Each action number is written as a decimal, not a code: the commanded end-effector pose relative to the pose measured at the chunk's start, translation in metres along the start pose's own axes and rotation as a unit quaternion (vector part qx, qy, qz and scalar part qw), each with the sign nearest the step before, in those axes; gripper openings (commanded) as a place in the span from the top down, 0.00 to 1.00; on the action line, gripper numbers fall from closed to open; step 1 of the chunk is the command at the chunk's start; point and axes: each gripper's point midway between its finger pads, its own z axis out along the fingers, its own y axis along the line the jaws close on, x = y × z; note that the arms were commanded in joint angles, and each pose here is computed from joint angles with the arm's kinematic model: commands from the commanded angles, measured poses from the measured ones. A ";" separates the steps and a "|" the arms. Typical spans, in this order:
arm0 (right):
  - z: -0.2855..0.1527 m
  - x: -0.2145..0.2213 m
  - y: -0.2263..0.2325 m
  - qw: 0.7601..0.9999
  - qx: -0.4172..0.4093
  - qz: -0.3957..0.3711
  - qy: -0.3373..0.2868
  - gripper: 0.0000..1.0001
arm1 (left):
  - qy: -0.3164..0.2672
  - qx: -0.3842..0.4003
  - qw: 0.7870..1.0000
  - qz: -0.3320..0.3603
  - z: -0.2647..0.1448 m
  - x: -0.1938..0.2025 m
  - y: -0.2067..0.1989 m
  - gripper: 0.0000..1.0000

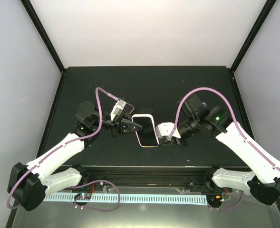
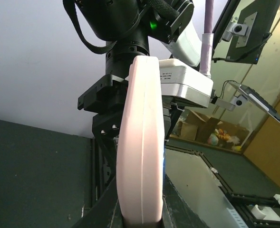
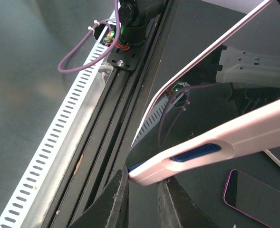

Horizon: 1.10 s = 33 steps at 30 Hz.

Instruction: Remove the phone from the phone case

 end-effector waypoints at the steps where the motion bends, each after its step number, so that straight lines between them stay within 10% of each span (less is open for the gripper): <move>1: -0.004 0.002 -0.031 0.996 0.069 -0.056 0.030 0.85 | 0.028 0.067 0.997 0.002 0.004 0.001 -0.035 0.98; 20: -0.023 -0.029 -0.103 0.969 0.241 0.034 -0.044 0.92 | 0.044 0.092 0.995 0.004 0.009 0.009 -0.047 0.98; 33: -0.041 -0.078 -0.094 0.956 0.199 0.126 -0.173 0.69 | 0.044 0.080 0.996 -0.003 0.012 0.011 -0.037 0.99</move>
